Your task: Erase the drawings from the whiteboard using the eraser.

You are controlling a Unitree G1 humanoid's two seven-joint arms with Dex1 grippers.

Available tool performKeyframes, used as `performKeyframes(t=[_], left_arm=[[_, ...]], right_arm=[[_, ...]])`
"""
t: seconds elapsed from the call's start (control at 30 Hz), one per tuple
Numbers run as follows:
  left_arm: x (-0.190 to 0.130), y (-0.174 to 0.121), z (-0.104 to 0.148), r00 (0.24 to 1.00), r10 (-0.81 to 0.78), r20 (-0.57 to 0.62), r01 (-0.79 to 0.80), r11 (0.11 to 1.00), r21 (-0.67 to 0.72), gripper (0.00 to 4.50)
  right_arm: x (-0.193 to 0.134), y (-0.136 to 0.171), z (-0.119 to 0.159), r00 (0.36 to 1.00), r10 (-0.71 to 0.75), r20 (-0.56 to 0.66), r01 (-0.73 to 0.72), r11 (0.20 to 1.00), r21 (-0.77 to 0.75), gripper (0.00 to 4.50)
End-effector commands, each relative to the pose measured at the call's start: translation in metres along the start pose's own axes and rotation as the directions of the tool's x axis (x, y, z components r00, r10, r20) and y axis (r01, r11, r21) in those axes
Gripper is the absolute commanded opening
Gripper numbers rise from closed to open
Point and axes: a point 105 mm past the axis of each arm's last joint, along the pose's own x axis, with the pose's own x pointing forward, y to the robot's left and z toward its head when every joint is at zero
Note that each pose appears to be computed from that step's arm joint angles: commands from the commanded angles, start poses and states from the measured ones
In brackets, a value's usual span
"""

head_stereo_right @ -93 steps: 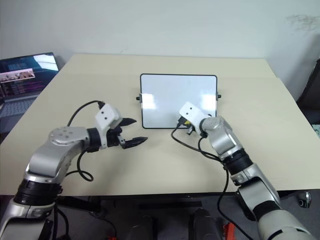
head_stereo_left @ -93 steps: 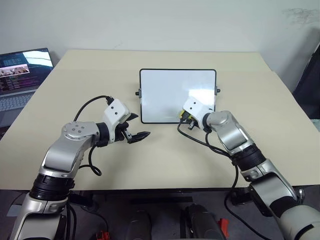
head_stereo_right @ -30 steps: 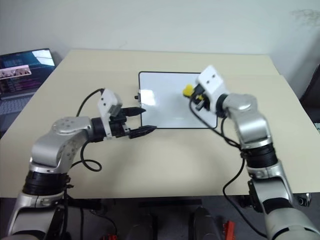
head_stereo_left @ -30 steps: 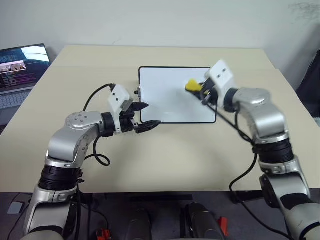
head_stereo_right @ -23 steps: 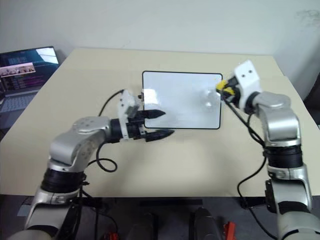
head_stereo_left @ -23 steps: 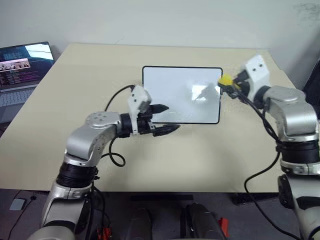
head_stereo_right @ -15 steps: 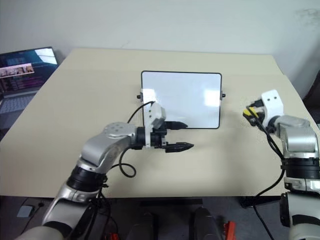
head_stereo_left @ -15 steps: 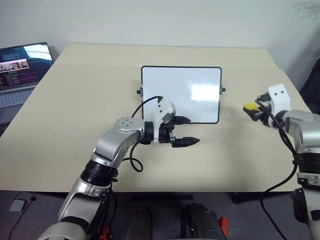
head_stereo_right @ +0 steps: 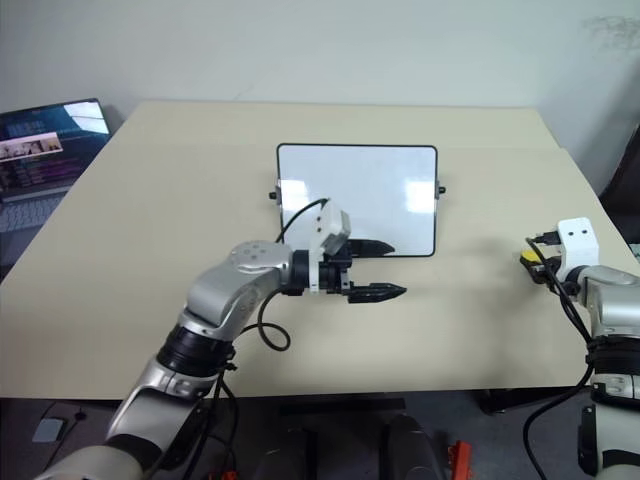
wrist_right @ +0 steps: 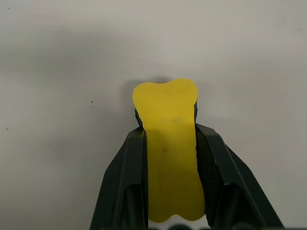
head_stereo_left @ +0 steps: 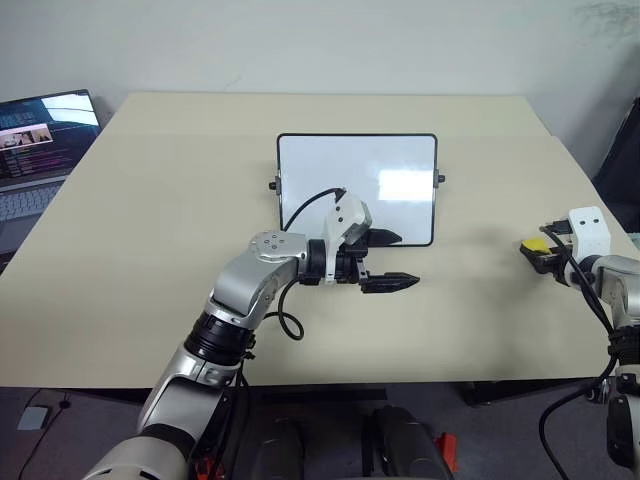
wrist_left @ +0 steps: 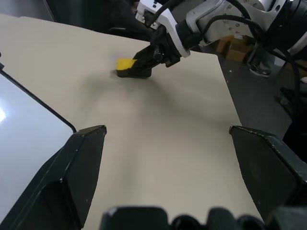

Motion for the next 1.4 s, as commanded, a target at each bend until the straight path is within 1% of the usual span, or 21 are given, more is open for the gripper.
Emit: performKeyframes(t=[0.03, 0.1, 0.2, 0.57, 0.63, 0.67, 0.8, 0.83, 0.9, 0.93, 1.0, 1.1, 1.2, 1.23, 1.3, 1.37, 1.4], left_arm=[[0.002, -0.006, 0.011, 0.999, -0.028, 0.02, 0.027, 0.999, 0.047, 4.5], [0.001, -0.006, 0.011, 0.999, -0.025, 0.02, 0.024, 0.999, 0.047, 4.5], [-0.002, -0.004, 0.011, 1.0, -0.018, 0.022, 0.017, 0.999, 0.042, 4.5], [-0.012, -0.001, 0.009, 1.0, -0.001, -0.001, 0.001, 0.999, 0.033, 4.5], [-0.013, 0.0, 0.009, 1.0, 0.0, -0.003, 0.001, 0.999, 0.032, 4.5], [-0.013, -0.001, 0.009, 1.0, -0.001, -0.003, 0.001, 0.999, 0.032, 4.5], [-0.012, -0.002, 0.009, 1.0, -0.006, -0.005, 0.006, 1.0, 0.027, 4.5], [-0.012, -0.002, 0.009, 1.0, -0.008, -0.004, 0.008, 1.0, 0.025, 4.5], [-0.011, -0.002, 0.008, 1.0, -0.009, -0.004, 0.01, 1.0, 0.023, 4.5], [-0.011, -0.002, 0.008, 1.0, -0.01, -0.004, 0.01, 1.0, 0.022, 4.5], [-0.011, -0.001, 0.008, 1.0, -0.01, -0.003, 0.01, 1.0, 0.022, 4.5], [-0.014, 0.004, 0.01, 1.0, 0.019, 0.004, -0.019, 0.999, 0.03, 4.5], [-0.028, 0.017, 0.019, 0.994, 0.105, 0.039, -0.107, 0.993, 0.051, 4.5], [-0.035, 0.021, 0.024, 0.989, 0.14, 0.054, -0.144, 0.987, 0.065, 4.5], [-0.058, 0.033, 0.038, 0.962, 0.255, 0.1, -0.264, 0.961, 0.086, 4.5], [-0.076, 0.04, 0.046, 0.934, 0.334, 0.125, -0.346, 0.934, 0.092, 4.5], [-0.087, 0.045, 0.046, 0.914, 0.386, 0.127, -0.398, 0.912, 0.095, 4.5]], right_arm=[[-0.005, -0.018, 0.012, 0.996, -0.022, 0.087, 0.018, 0.999, 0.041, 1.0], [-0.003, -0.017, 0.011, 0.996, 0.001, 0.094, -0.006, 0.999, 0.049, 1.0], [0.0, -0.015, -0.002, 0.998, 0.036, 0.056, -0.036, 0.999, -0.007, 1.0], [0.007, -0.022, -0.007, 0.998, -0.014, 0.06, 0.013, 1.0, 0.02, 1.0], [0.007, -0.023, -0.006, 0.998, -0.017, 0.063, 0.016, 1.0, 0.023, 1.72], [0.007, -0.023, -0.005, 0.998, -0.015, 0.065, 0.014, 1.0, 0.023, 1.92], [0.006, -0.022, -0.002, 0.997, -0.002, 0.071, 0.0, 1.0, 0.026, 3.23], [0.005, -0.022, -0.002, 0.997, 0.002, 0.071, -0.004, 1.0, 0.022, 3.65], [0.004, -0.022, -0.001, 0.997, 0.006, 0.07, -0.007, 1.0, 0.017, 4.36], [0.003, -0.023, -0.001, 0.998, 0.007, 0.07, -0.008, 1.0, 0.014, 4.47], [0.001, -0.025, -0.001, 0.998, 0.0, 0.063, 0.0, 1.0, -0.006, 4.47], [-0.007, -0.025, 0.008, 0.997, 0.019, 0.08, -0.017, 1.0, -0.024, 4.47], [-0.021, -0.018, 0.037, 0.988, 0.04, 0.151, -0.026, 0.995, -0.093, 4.47], [-0.025, -0.012, 0.05, 0.979, 0.055, 0.194, -0.037, 0.995, -0.095, 4.47], [-0.03, 0.008, 0.082, 0.945, 0.093, 0.315, -0.062, 0.992, -0.106, 4.47], [-0.031, 0.024, 0.098, 0.913, 0.12, 0.391, -0.084, 0.991, -0.107, 4.47], [-0.027, 0.032, 0.101, 0.901, 0.129, 0.414, -0.096, 0.99, -0.099, 4.47]])
